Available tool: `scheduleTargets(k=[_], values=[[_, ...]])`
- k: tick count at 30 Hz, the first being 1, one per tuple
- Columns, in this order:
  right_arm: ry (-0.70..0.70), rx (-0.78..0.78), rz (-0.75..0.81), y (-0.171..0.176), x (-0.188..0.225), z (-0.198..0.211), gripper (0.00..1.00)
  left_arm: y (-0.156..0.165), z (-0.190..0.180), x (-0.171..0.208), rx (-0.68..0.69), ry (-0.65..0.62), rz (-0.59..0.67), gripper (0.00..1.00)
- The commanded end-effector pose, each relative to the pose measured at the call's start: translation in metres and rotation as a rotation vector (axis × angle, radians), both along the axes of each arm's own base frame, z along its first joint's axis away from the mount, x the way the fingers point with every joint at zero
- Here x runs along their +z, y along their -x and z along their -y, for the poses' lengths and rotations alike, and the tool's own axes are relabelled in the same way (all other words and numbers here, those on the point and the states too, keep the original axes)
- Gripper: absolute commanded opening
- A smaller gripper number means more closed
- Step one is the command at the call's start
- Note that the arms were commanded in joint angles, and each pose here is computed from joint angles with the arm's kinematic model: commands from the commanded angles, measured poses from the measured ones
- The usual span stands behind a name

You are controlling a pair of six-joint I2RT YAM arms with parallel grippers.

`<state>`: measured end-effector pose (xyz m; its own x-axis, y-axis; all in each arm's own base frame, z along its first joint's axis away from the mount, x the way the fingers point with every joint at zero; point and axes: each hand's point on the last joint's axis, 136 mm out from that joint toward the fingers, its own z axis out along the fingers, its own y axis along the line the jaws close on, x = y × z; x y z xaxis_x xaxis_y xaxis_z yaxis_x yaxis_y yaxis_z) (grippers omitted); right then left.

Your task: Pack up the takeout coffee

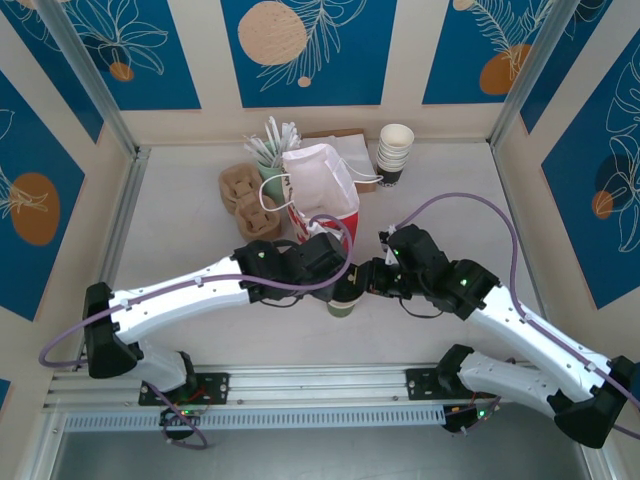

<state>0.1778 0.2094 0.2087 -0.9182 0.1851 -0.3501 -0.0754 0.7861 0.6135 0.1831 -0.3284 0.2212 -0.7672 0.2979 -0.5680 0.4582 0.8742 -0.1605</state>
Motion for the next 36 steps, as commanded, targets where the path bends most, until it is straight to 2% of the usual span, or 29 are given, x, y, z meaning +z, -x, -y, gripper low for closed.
scheduleTargets(k=[1, 6, 9, 15, 20, 29, 33, 36], values=[[-0.020, -0.002, -0.001, 0.001, 0.002, 0.002, 0.06, 0.007, 0.008, 0.009, -0.042, 0.019, 0.004, 0.12], [-0.003, -0.020, -0.020, 0.001, 0.001, 0.012, 0.00, 0.007, 0.012, 0.021, -0.068, 0.064, 0.026, 0.20], [0.018, -0.030, -0.045, 0.004, 0.000, 0.021, 0.00, 0.008, 0.018, 0.033, -0.106, 0.104, 0.052, 0.33], [0.013, -0.030, -0.112, 0.009, 0.000, 0.036, 0.00, 0.010, 0.026, 0.068, -0.211, 0.183, 0.146, 0.53], [0.000, -0.028, -0.187, 0.014, 0.000, 0.048, 0.00, 0.017, 0.030, 0.094, -0.377, 0.199, 0.277, 0.67], [0.000, 0.028, -0.257, 0.023, 0.006, 0.054, 0.00, 0.033, 0.020, 0.124, -0.689, 0.158, 0.626, 0.66], [0.007, 0.058, -0.295, 0.026, 0.003, 0.051, 0.00, 0.046, 0.021, 0.119, -0.885, 0.097, 0.762, 0.65], [0.003, 0.081, -0.312, 0.026, 0.001, 0.048, 0.00, 0.051, 0.022, 0.112, -0.982, 0.057, 0.831, 0.65]])
